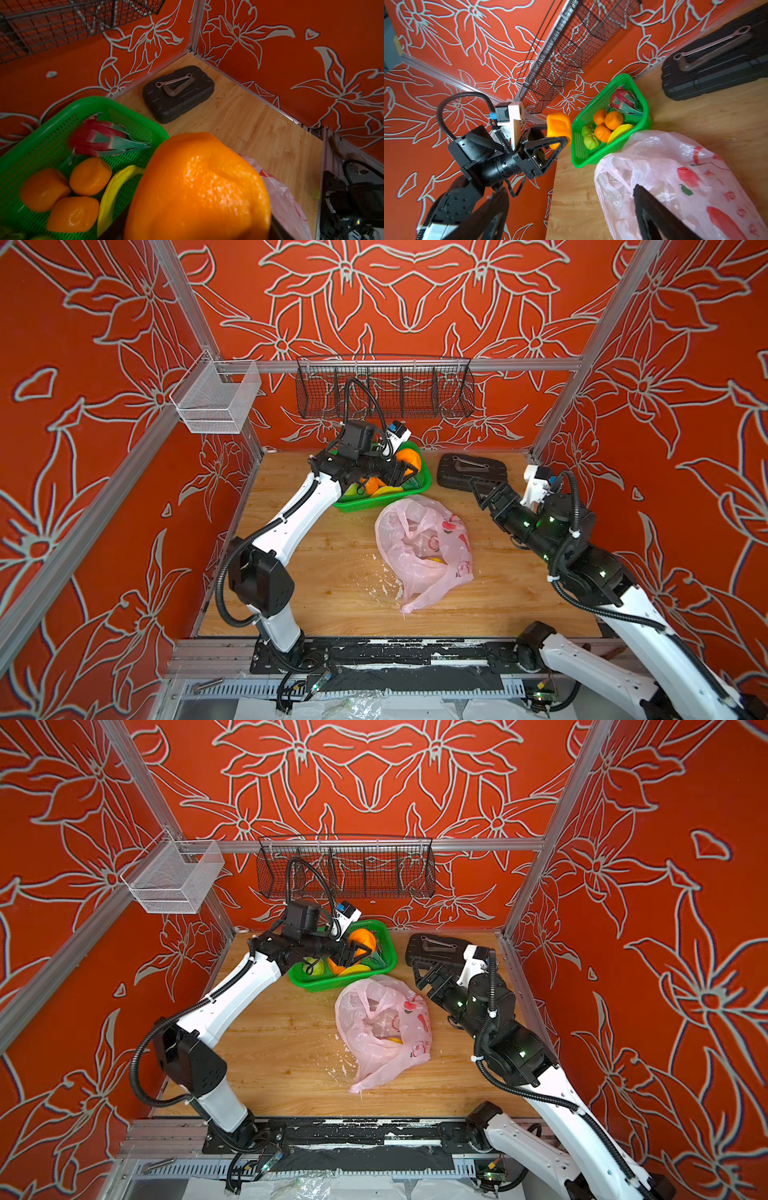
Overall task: Untie the knot of the plastic bag and take out the fruit
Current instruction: 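Carry the orange over the green basket with the left gripper while the right withdraws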
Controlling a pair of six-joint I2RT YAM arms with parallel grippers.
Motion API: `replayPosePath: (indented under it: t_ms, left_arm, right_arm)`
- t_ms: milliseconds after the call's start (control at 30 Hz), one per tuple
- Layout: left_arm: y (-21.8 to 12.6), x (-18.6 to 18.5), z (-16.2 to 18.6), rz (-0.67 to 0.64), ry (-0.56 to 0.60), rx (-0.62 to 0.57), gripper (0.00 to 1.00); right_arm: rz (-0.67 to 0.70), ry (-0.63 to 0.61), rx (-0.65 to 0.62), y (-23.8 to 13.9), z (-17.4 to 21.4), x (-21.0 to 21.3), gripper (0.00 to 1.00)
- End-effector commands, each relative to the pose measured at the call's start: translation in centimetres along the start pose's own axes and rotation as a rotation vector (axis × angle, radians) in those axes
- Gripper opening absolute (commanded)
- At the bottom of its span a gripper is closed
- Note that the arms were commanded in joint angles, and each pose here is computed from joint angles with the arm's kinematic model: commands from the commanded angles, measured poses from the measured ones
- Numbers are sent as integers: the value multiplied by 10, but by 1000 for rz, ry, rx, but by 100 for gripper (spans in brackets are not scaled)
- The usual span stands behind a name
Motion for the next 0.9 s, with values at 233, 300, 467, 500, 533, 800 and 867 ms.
replayPosePath:
  t_ms: [233, 300, 467, 500, 533, 800, 867]
  left_arm:
    - [35, 88, 28, -281, -419, 170, 39]
    - [42, 102, 35, -317, -464, 200, 39]
    - [61, 131, 55, -380, -515, 251, 38]
    - [65, 135, 58, -389, -514, 257, 39]
    - [69, 139, 62, -393, -508, 265, 38]
    - [102, 155, 83, -358, -534, 323, 39]
    - [110, 157, 85, -343, -548, 335, 39]
  right_arm:
    - [120, 0, 104, -10, 18, -23, 97]
    - [117, 4, 126, -9, 22, -23, 97]
    - [120, 14, 163, -7, 28, -25, 97]
    - [123, 15, 166, -7, 29, -25, 97]
    - [130, 17, 170, -6, 30, -26, 97]
    - [151, 32, 202, 2, 37, -30, 97]
    - [150, 33, 206, 4, 37, -29, 97]
Point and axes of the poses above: each gripper's point midway between its finger pads, its own y axis out along the fingers, its own x axis along the line the jaws close on, z = x × y, the point moved 4 cm from there along -y, back along the fingers, and after that the axes turned 11 degrees about -y, right-handed, at the moved point
